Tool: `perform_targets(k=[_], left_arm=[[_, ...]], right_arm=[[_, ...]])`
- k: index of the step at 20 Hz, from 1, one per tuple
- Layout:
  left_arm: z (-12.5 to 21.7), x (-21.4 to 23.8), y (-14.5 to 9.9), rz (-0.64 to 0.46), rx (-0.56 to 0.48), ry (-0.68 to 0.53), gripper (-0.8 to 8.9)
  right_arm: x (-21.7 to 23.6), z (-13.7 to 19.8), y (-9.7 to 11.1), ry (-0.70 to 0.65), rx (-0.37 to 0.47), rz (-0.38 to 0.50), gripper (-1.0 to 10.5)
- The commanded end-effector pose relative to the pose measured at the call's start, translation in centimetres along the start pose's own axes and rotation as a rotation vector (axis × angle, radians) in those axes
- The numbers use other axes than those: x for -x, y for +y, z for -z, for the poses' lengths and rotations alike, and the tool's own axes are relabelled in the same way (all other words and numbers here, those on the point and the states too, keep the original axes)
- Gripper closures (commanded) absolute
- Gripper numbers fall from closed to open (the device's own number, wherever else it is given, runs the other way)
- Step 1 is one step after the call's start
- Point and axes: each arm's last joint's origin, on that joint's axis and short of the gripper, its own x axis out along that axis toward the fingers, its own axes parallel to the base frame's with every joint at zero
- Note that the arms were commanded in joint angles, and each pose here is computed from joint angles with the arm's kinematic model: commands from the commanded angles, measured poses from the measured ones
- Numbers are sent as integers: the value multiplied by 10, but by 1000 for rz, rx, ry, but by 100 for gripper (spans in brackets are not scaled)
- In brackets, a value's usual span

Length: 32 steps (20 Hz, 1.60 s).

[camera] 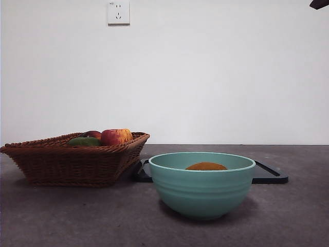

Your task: Pick up the wifruite, put it on the bowl, pick up the plate, put it on desk

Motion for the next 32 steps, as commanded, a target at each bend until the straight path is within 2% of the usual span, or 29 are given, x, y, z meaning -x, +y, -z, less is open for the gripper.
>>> perform_targets(k=[1, 6, 12, 14, 16, 18, 23, 25, 28, 30, 32], left_arm=[[-1, 3, -3, 40, -52, 24, 501], [-1, 2, -3, 40, -56, 17, 501], [-2, 2, -3, 40, -60, 14, 501], [-2, 2, -3, 40, -61, 13, 501], [-2, 2, -3, 40, -61, 13, 501], [-2, 2, -3, 40, -61, 13, 501], [-2, 2, -3, 40, -62, 10, 501], [-2, 2, -3, 40, -62, 10, 501], [-2, 2, -3, 40, -62, 10, 501], [-2, 2, -3, 40, -61, 10, 501], [-2, 2, -3, 40, -57, 15, 501]], right_arm=[[1, -4, 1, -11, -15, -2, 569], [0, -1, 1, 15, -50, -4, 569], [-40, 27, -19, 87, -223, 31, 570], [-63, 40, -27, 71, -294, 38, 593], [-80, 49, -31, 32, -325, 65, 664], [-92, 53, -33, 3, -347, 108, 665], [-119, 48, -35, 12, -335, 167, 685], [-134, 47, -36, 33, -331, 185, 744], [-150, 45, -37, 46, -321, 191, 752], [-157, 45, -38, 43, -317, 197, 797], [-163, 46, -41, 52, -316, 237, 807]])
